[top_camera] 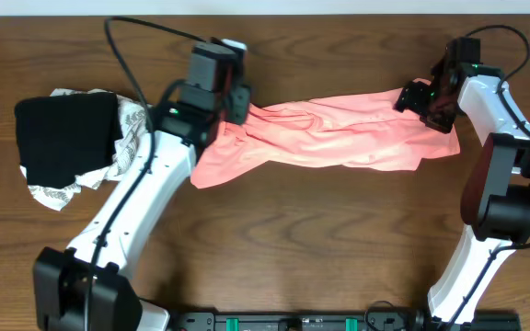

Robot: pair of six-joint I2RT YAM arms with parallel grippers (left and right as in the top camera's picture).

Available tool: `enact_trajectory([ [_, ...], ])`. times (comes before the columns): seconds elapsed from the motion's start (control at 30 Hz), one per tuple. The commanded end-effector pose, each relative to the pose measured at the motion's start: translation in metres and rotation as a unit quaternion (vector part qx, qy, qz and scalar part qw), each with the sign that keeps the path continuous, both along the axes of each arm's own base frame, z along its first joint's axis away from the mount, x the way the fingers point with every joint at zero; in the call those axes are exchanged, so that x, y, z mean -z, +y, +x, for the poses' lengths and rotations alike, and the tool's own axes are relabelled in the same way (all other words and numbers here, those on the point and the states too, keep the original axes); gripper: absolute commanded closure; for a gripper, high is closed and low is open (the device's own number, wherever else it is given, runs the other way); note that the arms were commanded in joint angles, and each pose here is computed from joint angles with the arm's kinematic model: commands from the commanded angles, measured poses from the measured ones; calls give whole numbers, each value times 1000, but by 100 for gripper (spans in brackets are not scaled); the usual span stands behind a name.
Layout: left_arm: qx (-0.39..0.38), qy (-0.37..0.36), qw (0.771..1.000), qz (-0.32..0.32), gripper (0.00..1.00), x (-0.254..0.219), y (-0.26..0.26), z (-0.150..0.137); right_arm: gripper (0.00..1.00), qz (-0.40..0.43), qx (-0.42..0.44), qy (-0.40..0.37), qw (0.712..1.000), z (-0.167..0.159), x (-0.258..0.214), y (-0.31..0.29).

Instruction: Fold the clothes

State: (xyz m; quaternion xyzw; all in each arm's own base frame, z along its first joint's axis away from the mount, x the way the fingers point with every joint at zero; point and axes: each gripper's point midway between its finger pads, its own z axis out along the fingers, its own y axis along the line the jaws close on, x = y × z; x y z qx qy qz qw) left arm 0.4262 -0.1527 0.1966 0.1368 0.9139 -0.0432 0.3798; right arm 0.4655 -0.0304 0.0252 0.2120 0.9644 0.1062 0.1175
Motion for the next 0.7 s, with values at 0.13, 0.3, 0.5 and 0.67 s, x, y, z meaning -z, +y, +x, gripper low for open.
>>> enact_trajectory([
  [0.13, 127, 17, 991, -43, 39, 15, -88, -24, 12, -17, -38, -50, 998, 8, -33, -7],
  [0.3, 154, 56, 986, -26, 39, 67, -119, -27, 10, -28, -47, -90, 994, 6, -78, -7],
  [0.5, 158, 57, 985, -29, 38, 108, -137, -10, 8, -38, -47, -134, 989, -6, -134, -5],
  [0.67, 153, 45, 986, -50, 39, 122, -148, 3, 7, -46, -46, -158, 985, -17, -165, -5],
])
